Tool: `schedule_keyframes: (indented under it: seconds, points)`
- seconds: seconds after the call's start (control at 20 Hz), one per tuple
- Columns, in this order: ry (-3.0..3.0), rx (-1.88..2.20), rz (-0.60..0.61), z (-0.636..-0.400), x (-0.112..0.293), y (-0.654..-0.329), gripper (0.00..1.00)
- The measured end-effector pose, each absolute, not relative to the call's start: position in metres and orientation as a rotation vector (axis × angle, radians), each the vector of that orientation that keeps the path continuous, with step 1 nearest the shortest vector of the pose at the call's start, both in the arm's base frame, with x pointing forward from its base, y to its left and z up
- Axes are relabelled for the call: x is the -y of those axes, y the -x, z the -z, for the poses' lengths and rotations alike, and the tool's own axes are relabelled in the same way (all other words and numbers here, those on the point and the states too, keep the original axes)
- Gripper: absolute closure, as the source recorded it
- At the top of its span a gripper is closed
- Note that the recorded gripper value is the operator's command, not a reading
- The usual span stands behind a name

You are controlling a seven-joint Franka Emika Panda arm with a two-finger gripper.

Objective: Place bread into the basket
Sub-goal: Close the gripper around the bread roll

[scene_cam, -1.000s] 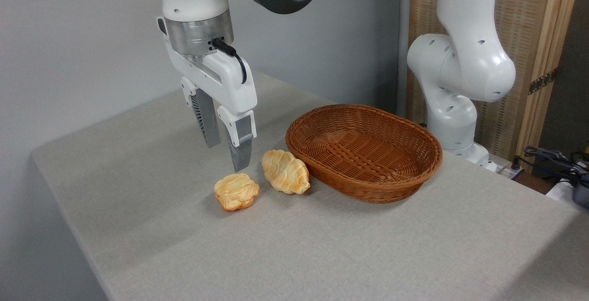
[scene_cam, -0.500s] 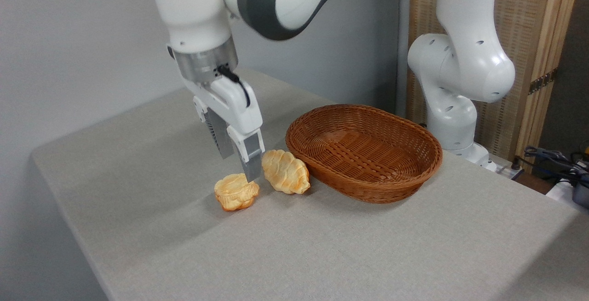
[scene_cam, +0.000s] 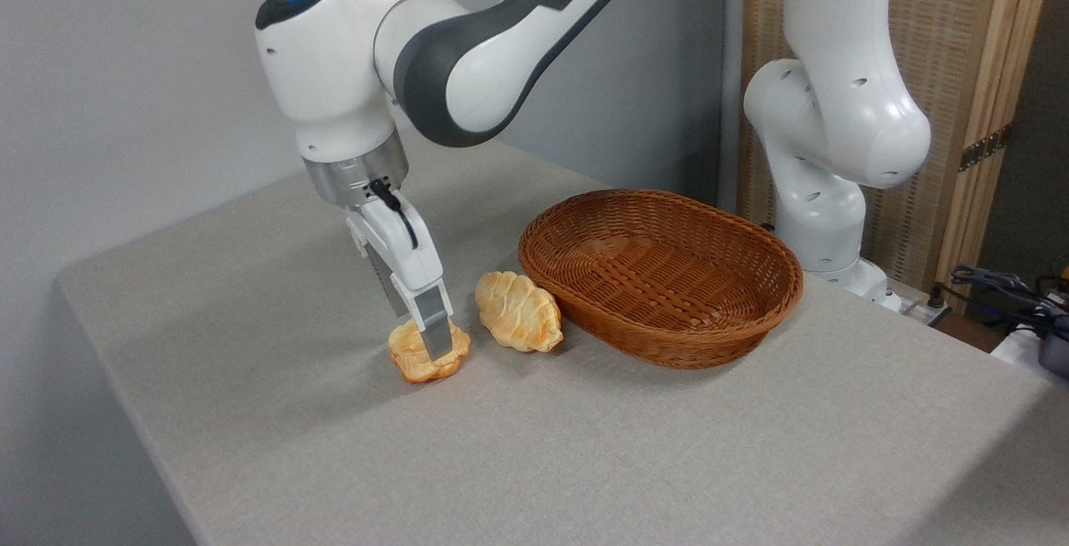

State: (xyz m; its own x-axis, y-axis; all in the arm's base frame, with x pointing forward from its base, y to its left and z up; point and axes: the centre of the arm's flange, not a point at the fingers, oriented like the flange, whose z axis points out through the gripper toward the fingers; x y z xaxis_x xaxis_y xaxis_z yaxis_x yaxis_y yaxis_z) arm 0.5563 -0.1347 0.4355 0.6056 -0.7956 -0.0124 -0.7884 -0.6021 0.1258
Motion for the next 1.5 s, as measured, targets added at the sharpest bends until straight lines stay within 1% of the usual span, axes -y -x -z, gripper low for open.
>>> schedule_keyframes:
  seconds: [0.3, 0.4, 0.45, 0.5, 0.55, 0.65, 1.5]
  points:
    - [-2.725, 1.365, 0.118, -0.429, 0.136, -0.558, 0.0]
    - [-2.727, 1.371, 0.126, -0.427, 0.135, -0.558, 0.17]
    - [-2.728, 1.373, 0.129, -0.426, 0.135, -0.559, 0.29]
    - [-2.731, 1.385, 0.137, -0.424, 0.134, -0.559, 0.38]
    - [-2.732, 1.392, 0.142, -0.423, 0.134, -0.559, 0.54]
    - [-2.731, 1.409, 0.151, -0.421, 0.133, -0.56, 0.6]
    - [-2.718, 1.439, 0.154, -0.42, 0.133, -0.56, 0.59]
